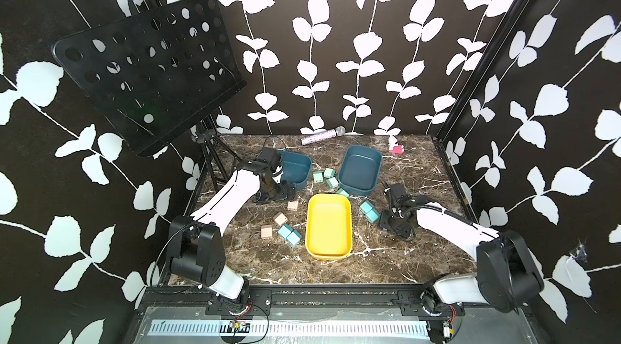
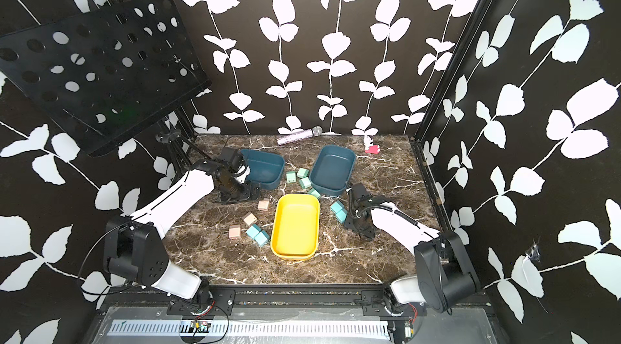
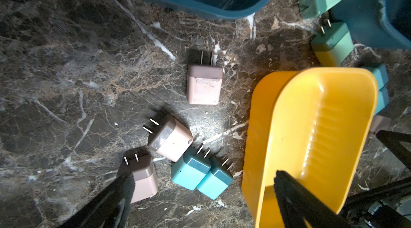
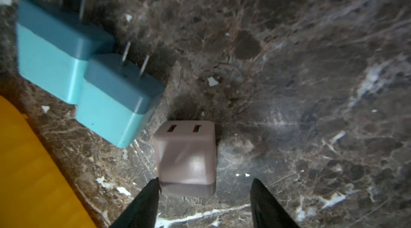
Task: Place the plugs by color into the storage box
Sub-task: Pick up the plug from the center of the board.
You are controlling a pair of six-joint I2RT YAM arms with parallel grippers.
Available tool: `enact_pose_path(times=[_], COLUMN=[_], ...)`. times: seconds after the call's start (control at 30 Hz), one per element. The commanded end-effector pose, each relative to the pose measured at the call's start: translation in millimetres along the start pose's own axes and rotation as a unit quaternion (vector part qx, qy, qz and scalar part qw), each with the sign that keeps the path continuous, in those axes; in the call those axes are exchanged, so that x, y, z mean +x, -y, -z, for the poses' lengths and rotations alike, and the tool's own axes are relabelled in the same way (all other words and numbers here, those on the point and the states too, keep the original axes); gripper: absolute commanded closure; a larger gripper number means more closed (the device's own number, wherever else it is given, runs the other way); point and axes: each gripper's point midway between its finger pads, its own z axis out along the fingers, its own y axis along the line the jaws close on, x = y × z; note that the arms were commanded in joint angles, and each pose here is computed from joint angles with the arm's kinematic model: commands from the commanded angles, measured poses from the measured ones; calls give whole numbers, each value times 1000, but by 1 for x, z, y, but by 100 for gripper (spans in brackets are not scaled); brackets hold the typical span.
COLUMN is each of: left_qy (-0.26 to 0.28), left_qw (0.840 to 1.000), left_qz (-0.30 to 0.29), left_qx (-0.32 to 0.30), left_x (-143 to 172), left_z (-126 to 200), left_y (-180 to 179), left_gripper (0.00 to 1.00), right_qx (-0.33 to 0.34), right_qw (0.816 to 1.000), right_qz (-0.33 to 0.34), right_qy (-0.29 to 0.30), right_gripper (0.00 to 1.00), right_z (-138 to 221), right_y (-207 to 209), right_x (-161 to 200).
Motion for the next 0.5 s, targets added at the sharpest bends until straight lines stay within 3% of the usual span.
enact_pose_path(times=[0.0, 0.47], left_qy=[-13, -22], left_qw=[1000, 1000], left_qz=[-2, 7], left_qx=[8, 13], left_x=[16, 16], left_z=[6, -1], left_y=[1, 3], left_gripper=[1, 3], right_qx=[0, 18], right_qw=[1000, 998], right_qz=[17, 61], right_qy=[-16, -23], right_gripper=[37, 47], right_z=[-10, -32], right_y=[0, -4], right_x=[7, -3])
